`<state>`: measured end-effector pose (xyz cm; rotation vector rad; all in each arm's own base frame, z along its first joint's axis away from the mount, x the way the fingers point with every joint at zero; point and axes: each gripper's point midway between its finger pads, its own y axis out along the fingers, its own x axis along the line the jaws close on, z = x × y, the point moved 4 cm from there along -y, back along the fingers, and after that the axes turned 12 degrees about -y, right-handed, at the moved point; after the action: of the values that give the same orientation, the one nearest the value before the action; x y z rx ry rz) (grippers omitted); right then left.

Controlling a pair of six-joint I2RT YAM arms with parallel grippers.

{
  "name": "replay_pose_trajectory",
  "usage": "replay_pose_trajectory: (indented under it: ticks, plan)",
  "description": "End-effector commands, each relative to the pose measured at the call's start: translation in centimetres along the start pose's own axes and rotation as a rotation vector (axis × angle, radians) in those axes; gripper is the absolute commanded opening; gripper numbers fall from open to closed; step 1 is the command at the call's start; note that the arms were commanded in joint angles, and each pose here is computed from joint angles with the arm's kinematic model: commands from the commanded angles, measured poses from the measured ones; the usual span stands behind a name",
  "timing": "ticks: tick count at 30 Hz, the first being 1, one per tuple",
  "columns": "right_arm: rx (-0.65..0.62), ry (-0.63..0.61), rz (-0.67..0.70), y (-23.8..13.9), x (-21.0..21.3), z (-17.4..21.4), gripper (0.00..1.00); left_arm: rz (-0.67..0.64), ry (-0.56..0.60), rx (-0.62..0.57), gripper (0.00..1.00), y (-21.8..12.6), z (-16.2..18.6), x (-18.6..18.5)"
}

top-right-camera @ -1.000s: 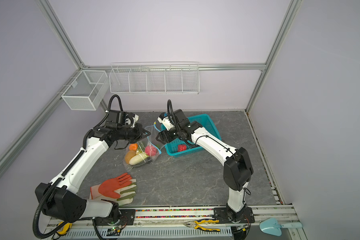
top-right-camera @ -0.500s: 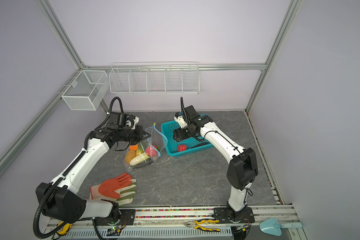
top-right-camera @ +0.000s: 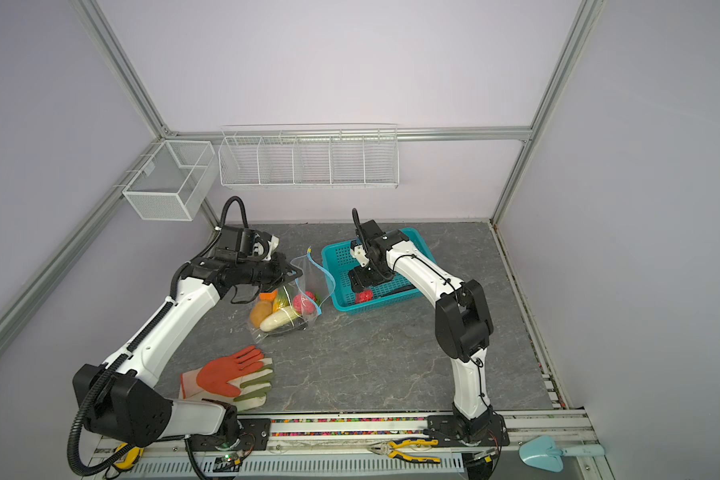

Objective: Place the food in the zip-top bag and seal the zipper
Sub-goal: 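Move the right gripper back to the basket over the red pepper, then lower the right gripper onto the red pepper and close it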

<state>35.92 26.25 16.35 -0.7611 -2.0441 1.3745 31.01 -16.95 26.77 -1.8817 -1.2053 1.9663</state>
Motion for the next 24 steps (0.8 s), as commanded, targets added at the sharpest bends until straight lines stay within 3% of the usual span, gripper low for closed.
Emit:
replay_pose_trajectory:
  ticks: [1,24]
  plan:
    - [0.027,0.003,0.002,0.6,-0.5,0.1,0.8,0.016,0.002,0.0,0.0,-0.2,0.4,-0.1]
    - [0.129,0.032,-0.028,5.2,-1.5,0.9,0.84,0.018,-0.002,0.011,0.0,0.3,0.6,0.3]
